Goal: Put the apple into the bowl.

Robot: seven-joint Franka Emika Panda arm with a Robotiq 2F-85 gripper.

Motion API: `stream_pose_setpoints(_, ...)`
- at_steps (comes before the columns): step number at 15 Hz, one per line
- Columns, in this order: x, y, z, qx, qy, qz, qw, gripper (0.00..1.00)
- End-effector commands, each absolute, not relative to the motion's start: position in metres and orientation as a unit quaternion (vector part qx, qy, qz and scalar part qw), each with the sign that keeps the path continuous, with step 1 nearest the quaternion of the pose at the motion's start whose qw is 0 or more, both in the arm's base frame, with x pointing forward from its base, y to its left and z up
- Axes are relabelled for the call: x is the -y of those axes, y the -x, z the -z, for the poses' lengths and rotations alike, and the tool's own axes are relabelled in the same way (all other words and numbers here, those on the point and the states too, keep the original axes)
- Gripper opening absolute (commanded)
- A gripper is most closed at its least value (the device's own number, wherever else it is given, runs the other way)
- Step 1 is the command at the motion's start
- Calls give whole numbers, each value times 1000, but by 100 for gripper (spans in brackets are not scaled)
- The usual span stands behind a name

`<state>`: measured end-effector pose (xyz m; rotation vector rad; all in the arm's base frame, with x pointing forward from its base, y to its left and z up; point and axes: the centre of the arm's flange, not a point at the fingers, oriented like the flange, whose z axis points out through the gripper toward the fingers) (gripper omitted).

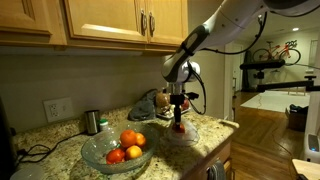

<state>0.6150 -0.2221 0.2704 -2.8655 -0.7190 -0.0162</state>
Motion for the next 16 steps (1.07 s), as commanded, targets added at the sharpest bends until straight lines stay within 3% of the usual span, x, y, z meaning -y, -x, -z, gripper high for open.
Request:
stream_pose_setpoints(1,222,-611,-295,238,966,15,100,38)
stream_pose_setpoints(16,161,-623,-381,281,950,93,95,38)
